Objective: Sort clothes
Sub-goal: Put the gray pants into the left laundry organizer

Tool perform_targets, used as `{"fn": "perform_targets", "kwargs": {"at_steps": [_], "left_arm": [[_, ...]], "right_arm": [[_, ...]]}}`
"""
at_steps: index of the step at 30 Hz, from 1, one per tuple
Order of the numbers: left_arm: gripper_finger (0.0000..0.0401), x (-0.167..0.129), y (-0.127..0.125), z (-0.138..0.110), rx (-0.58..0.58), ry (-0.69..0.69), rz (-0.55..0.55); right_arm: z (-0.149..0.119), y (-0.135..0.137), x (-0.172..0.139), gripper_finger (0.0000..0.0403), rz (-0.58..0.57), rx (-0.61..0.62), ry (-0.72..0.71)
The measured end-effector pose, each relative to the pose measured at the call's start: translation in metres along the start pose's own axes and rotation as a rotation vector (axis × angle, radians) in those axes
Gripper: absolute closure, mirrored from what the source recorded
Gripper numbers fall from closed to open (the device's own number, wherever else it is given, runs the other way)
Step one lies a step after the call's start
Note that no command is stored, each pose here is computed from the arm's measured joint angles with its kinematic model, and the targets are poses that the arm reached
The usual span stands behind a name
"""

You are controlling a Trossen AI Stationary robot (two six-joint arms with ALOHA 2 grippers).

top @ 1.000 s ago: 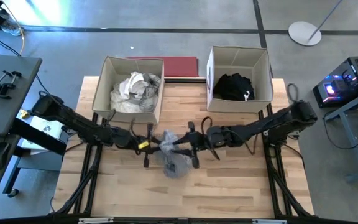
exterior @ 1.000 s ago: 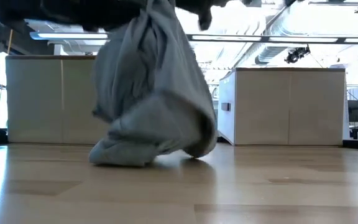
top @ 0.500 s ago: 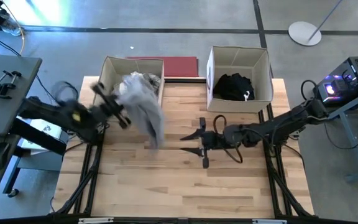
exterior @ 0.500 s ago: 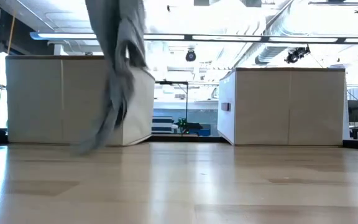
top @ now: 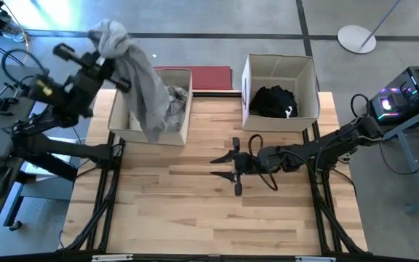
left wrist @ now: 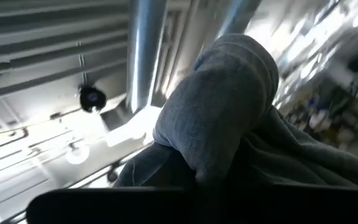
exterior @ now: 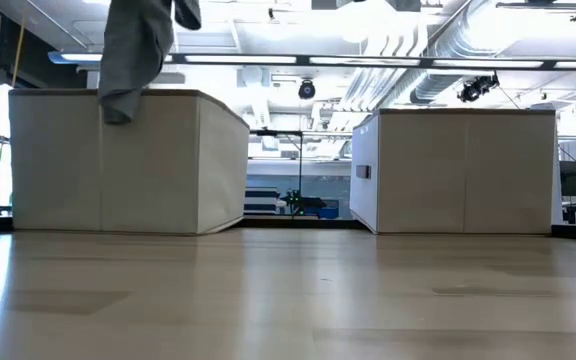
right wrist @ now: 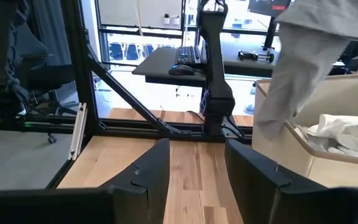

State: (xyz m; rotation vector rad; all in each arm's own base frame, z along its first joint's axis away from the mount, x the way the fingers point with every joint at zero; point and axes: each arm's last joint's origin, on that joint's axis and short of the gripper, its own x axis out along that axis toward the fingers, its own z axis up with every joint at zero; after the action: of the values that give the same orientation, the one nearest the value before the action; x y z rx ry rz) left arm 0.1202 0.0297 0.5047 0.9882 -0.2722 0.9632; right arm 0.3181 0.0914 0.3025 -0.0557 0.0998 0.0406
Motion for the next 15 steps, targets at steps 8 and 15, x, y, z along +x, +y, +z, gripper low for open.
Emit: {"fn": "perform_targets", "kwargs": {"at_steps": [8, 15], "left_arm": [[0.0395, 0.053, 0.004, -0.034, 0.091, 0.207, 0.026], [0.0395, 0.077, -0.027, -0.098, 0.013, 0.544, -0.226]], "right_arm": [[0.000, 0.000, 0.000, 0.0261, 0.001, 0.002, 0.005], [-0.003, 0.000, 0.000, 0.0261, 0.001, -0.004, 0.026]]}}
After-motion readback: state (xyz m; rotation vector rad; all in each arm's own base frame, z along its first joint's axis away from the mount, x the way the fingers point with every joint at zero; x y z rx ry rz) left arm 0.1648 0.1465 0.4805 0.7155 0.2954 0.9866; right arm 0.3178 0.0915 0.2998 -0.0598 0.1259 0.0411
